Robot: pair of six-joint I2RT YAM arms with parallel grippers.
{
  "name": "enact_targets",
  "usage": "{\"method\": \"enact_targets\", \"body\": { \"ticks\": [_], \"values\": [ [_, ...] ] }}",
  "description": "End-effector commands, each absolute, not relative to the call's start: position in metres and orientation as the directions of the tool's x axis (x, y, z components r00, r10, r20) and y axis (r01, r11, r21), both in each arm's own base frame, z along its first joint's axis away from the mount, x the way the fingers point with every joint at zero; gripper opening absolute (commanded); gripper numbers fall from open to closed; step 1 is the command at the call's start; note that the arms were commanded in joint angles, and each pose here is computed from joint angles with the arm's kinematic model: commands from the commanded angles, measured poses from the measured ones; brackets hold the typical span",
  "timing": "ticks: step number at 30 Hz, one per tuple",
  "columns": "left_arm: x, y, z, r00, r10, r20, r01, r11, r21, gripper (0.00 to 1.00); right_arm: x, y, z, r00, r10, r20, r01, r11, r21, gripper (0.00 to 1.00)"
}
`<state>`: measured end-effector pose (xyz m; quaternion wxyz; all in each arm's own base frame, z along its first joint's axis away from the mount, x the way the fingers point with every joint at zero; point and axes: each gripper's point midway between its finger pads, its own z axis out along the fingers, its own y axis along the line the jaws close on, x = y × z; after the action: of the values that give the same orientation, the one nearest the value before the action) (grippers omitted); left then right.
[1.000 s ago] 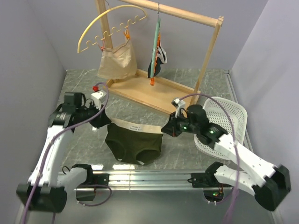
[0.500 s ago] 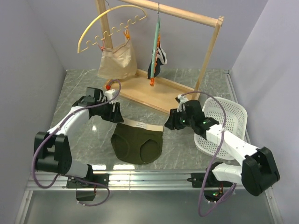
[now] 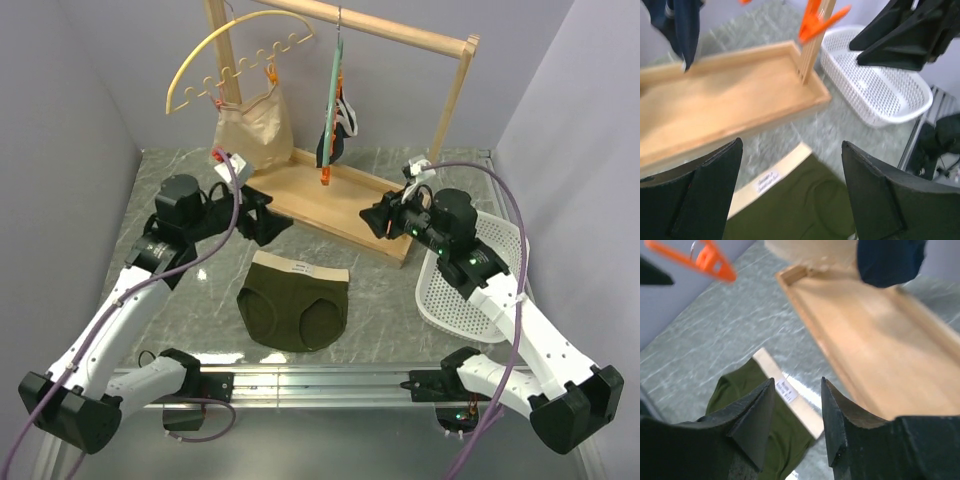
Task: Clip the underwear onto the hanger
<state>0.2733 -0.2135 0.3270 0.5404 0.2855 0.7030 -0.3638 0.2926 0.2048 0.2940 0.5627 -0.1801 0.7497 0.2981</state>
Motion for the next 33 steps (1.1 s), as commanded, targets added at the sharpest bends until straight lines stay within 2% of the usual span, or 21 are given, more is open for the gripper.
{"method": "enact_targets", "body": {
  "ticks": [1, 3, 7, 10, 13, 14, 18, 23, 24, 27, 29, 33],
  "values": [
    [0.291, -0.222, 0.383, -0.148, -0.149, -0.978, 0.708, 0.674, -0.210, 0.85, 0.314, 0.193, 0.338, -0.171, 0.095, -0.981, -0.558, 0.811, 0.176, 0.50],
    [0.297, -0.230, 0.394, -0.139, -0.174, -0.975, 0.684, 0.695, -0.221, 0.84, 0.322, 0.189, 0.346, -0.160, 0.101, -0.982, -0.527, 0.832, 0.172, 0.62],
    [0.296, -0.239, 0.411, -0.079, -0.226, -0.971, 0.715, 0.665, -0.214, 0.79, 0.327, 0.194, 0.368, -0.126, 0.089, -0.988, -0.554, 0.820, 0.145, 0.66],
    [0.288, -0.250, 0.401, -0.089, -0.214, -0.973, 0.776, 0.597, -0.203, 0.80, 0.341, 0.186, 0.378, -0.089, 0.135, -0.987, -0.492, 0.855, 0.162, 0.72],
    [0.284, -0.259, 0.403, -0.072, -0.217, -0.974, 0.819, 0.544, -0.182, 0.81, 0.357, 0.184, 0.386, -0.061, 0.146, -0.987, -0.459, 0.874, 0.158, 0.69],
    [0.287, -0.260, 0.405, -0.061, -0.221, -0.973, 0.818, 0.548, -0.175, 0.81, 0.362, 0.185, 0.393, -0.037, 0.160, -0.986, -0.462, 0.872, 0.159, 0.63],
    [0.318, -0.252, 0.398, 0.005, -0.204, -0.979, 0.759, 0.638, -0.129, 0.79, 0.384, 0.198, 0.395, -0.030, 0.161, -0.986, -0.506, 0.848, 0.154, 0.65],
    [0.360, -0.222, 0.395, 0.009, -0.259, -0.966, 0.737, 0.654, -0.169, 0.76, 0.413, 0.200, 0.408, -0.070, 0.156, -0.985, -0.541, 0.824, 0.168, 0.65],
    [0.365, -0.225, 0.387, -0.029, -0.258, -0.966, 0.759, 0.622, -0.189, 0.74, 0.421, 0.204, 0.401, -0.095, 0.153, -0.984, -0.559, 0.810, 0.180, 0.66],
    [0.373, -0.228, 0.382, -0.014, -0.220, -0.975, 0.810, 0.569, -0.140, 0.73, 0.431, 0.209, 0.404, -0.102, 0.150, -0.983, -0.610, 0.771, 0.181, 0.66],
    [0.374, -0.233, 0.385, 0.039, -0.202, -0.979, 0.837, 0.542, -0.078, 0.73, 0.434, 0.213, 0.409, -0.077, 0.145, -0.986, -0.640, 0.752, 0.160, 0.65],
    [0.389, -0.246, 0.376, 0.044, -0.190, -0.981, 0.870, 0.490, -0.056, 0.74, 0.443, 0.227, 0.405, -0.042, 0.103, -0.994, -0.700, 0.706, 0.103, 0.64]
  ]
}}
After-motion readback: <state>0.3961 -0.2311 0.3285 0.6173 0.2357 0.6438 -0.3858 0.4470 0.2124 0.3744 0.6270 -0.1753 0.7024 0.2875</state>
